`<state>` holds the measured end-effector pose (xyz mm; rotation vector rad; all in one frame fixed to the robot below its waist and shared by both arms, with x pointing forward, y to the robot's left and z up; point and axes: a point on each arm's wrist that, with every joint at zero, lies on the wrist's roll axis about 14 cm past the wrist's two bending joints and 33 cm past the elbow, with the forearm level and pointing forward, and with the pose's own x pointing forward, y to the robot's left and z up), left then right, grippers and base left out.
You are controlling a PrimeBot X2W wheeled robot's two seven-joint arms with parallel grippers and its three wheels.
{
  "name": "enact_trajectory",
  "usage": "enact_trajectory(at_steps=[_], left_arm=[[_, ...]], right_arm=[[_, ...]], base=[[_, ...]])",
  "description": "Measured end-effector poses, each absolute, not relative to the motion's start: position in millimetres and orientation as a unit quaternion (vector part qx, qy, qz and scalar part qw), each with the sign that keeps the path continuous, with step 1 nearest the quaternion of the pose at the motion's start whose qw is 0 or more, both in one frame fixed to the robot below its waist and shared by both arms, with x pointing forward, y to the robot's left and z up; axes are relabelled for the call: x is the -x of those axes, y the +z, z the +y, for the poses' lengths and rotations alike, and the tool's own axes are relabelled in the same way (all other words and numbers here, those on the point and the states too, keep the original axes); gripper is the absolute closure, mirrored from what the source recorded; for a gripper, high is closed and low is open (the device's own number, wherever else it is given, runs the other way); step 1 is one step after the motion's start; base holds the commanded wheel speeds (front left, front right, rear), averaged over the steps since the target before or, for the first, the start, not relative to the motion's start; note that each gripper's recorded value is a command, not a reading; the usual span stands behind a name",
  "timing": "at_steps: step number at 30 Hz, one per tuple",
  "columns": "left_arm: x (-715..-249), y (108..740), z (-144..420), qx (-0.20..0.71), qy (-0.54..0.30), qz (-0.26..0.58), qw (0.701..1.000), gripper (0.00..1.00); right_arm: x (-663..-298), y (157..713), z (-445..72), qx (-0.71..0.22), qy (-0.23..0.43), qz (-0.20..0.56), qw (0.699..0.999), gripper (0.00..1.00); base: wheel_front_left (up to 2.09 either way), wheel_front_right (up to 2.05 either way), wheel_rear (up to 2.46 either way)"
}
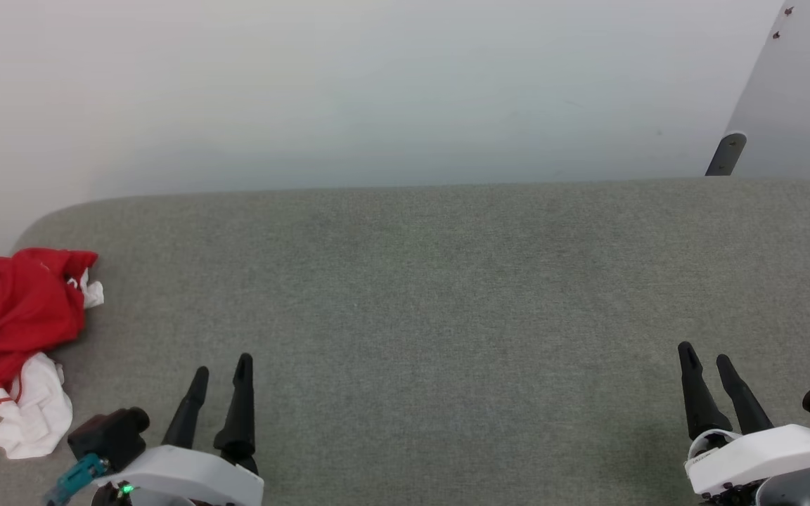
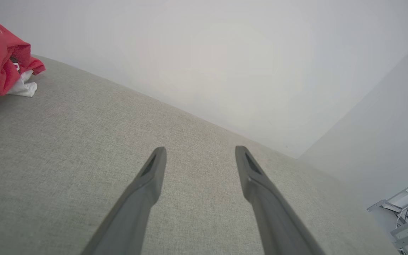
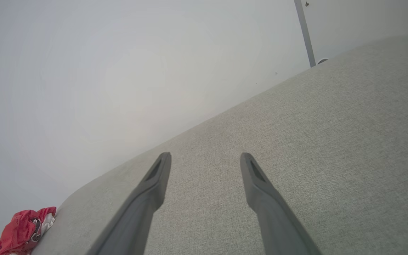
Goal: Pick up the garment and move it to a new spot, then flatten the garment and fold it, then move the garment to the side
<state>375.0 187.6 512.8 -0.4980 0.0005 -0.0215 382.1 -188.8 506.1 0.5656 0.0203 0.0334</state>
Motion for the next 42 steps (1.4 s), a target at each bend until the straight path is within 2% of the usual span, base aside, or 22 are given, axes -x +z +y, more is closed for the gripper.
enact_trajectory(at_steps=[42], left_arm=[[-367, 539, 173, 0.081, -0.057, -0.072, 0.993, 0.0]], right_arm=[[-383, 529, -187, -0.106, 0.035, -0.031, 0.993, 0.0]], base=[[0.0, 0.0, 0.0]])
